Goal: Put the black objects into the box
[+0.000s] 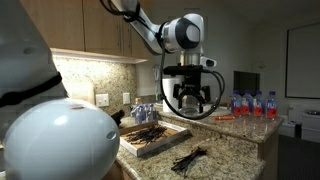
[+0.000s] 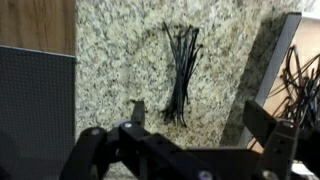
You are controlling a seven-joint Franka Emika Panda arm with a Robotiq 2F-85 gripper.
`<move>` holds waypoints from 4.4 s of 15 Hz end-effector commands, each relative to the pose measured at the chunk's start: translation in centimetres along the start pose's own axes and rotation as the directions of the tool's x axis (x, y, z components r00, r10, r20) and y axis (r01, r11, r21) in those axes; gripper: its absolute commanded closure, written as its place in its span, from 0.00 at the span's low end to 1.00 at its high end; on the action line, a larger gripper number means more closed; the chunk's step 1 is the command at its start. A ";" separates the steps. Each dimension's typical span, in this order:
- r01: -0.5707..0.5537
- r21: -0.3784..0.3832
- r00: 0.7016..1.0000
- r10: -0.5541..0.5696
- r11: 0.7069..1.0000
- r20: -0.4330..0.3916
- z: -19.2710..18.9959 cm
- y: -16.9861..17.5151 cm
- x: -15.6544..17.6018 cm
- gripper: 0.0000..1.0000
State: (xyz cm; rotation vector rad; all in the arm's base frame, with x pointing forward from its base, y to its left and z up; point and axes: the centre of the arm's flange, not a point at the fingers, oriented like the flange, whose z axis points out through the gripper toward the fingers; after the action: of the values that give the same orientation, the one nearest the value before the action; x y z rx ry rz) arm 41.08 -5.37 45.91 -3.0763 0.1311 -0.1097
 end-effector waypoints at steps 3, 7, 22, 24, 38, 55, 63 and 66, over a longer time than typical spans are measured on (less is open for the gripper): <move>-0.143 -0.052 0.989 0.141 0.988 -0.033 5.2 -3.1 9.9 0.00; -0.156 -0.063 0.987 0.158 0.986 0.025 7.7 -2.8 9.1 0.00; -0.105 -0.092 0.985 0.117 0.990 0.126 19.9 -4.6 9.6 0.00; -0.103 -0.091 0.981 0.116 0.990 0.153 21.7 -4.3 9.7 0.00; 0.033 -0.156 0.979 0.000 0.987 0.206 25.7 -4.7 8.1 0.00; 0.018 -0.050 0.986 -0.010 0.999 0.166 24.9 -3.0 8.9 0.59; 0.038 -0.048 0.982 -0.028 0.998 0.187 24.9 -4.3 8.7 0.94; 0.037 -0.047 0.981 -0.027 0.998 0.191 25.0 -4.3 8.7 0.92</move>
State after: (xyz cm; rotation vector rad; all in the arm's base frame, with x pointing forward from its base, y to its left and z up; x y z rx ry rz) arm 52.92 -0.02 22.50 -3.1374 0.1026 0.1448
